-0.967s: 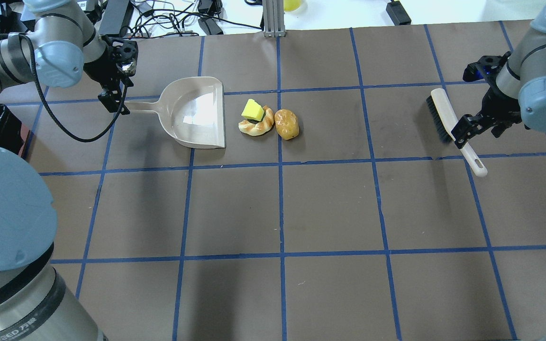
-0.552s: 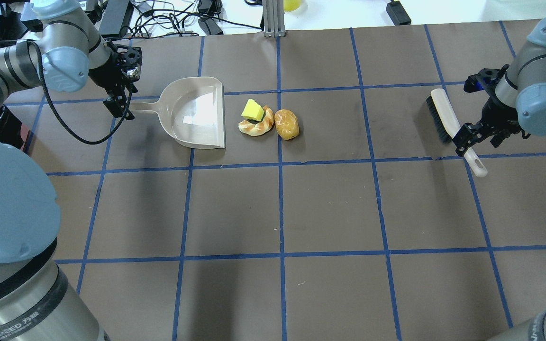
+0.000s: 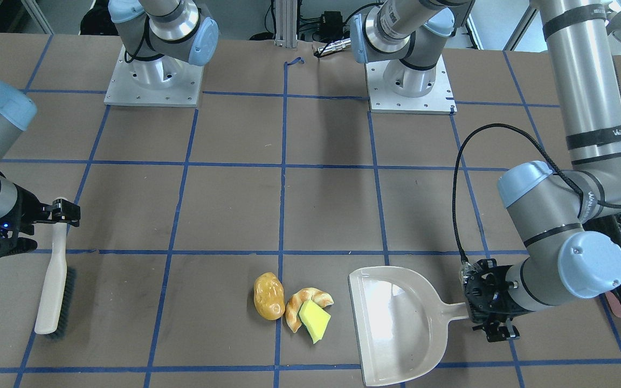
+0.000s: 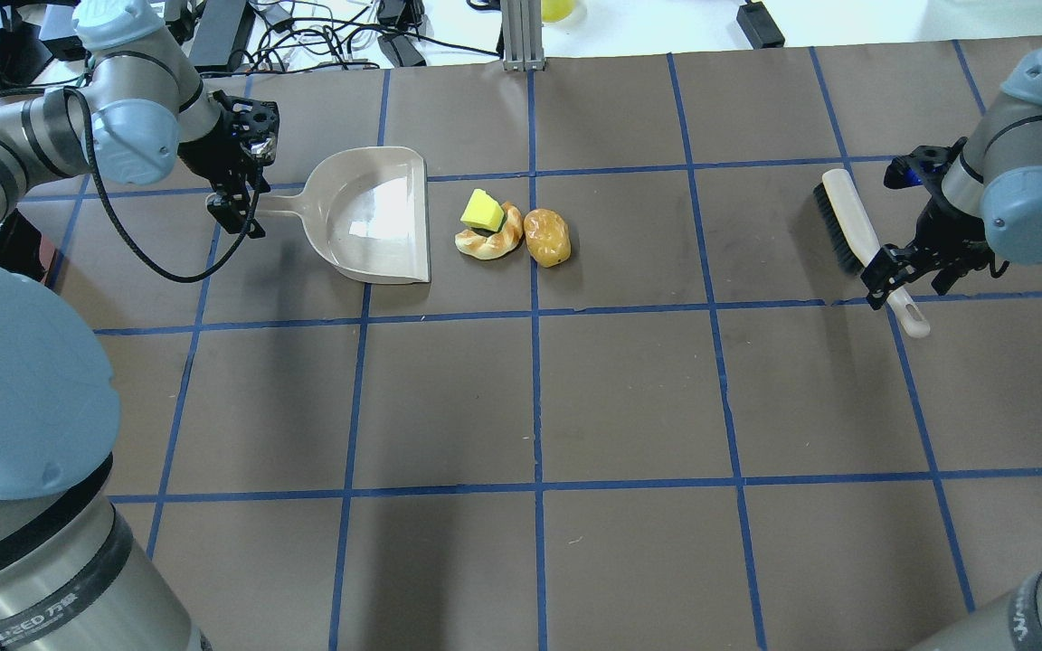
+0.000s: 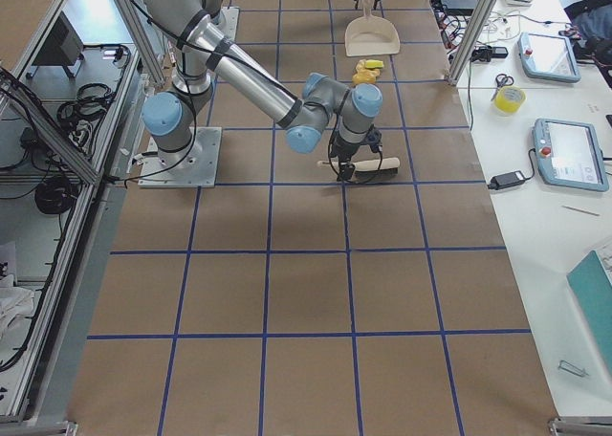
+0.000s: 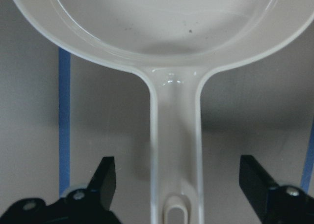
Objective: Sweep and dump trash into bin
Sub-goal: 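Close the left gripper on the dustpan handle while the right gripper grasps the brush handle, then lift the brush with the right gripper and carry it behind the food items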
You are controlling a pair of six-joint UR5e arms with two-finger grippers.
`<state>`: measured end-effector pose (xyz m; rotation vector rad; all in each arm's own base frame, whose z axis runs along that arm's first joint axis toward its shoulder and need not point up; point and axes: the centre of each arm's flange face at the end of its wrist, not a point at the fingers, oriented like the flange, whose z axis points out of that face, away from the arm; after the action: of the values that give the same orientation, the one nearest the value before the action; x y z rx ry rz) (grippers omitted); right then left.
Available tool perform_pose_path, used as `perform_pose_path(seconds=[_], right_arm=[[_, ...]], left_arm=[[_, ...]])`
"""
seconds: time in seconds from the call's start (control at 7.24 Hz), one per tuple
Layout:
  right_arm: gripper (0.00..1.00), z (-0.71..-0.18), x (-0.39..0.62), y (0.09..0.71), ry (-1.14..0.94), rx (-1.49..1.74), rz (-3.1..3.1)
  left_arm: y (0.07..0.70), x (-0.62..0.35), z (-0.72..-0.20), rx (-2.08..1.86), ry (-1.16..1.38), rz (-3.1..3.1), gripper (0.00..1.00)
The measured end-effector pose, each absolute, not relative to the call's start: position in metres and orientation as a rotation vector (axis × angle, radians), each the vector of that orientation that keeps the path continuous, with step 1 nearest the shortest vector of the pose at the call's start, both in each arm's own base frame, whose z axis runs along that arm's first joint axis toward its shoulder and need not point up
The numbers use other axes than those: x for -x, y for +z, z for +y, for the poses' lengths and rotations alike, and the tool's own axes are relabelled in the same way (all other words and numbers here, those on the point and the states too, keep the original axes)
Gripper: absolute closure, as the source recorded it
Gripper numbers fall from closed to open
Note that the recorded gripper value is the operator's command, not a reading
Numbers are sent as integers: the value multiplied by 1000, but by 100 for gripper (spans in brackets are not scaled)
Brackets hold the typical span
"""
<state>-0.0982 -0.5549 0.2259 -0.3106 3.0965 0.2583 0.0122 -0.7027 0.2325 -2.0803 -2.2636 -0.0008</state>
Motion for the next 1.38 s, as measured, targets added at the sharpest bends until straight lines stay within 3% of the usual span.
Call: perform_pose_path(seconds=[0.14, 0.28, 0.41, 0.69, 0.83, 1.38], right_arm=[[24, -555, 98, 224, 260, 306, 3093], [33, -555, 98, 224, 263, 305, 3092], [49, -555, 98, 223, 266, 304, 3093], [93, -554, 98, 223, 274, 305, 3095], [100, -554, 98, 223, 276, 304, 3096], [100, -562, 88, 238, 233, 304, 3112]], left_arm=[[234, -12, -702, 2085, -3, -2264, 83], [236, -12, -701, 2088, -3, -2266, 84], [238, -12, -701, 2089, -2, -2268, 93], [237, -12, -701, 2088, -4, -2267, 96], [237, -11, -701, 2088, -4, -2267, 97], [240, -10, -702, 2070, -17, -2300, 99]])
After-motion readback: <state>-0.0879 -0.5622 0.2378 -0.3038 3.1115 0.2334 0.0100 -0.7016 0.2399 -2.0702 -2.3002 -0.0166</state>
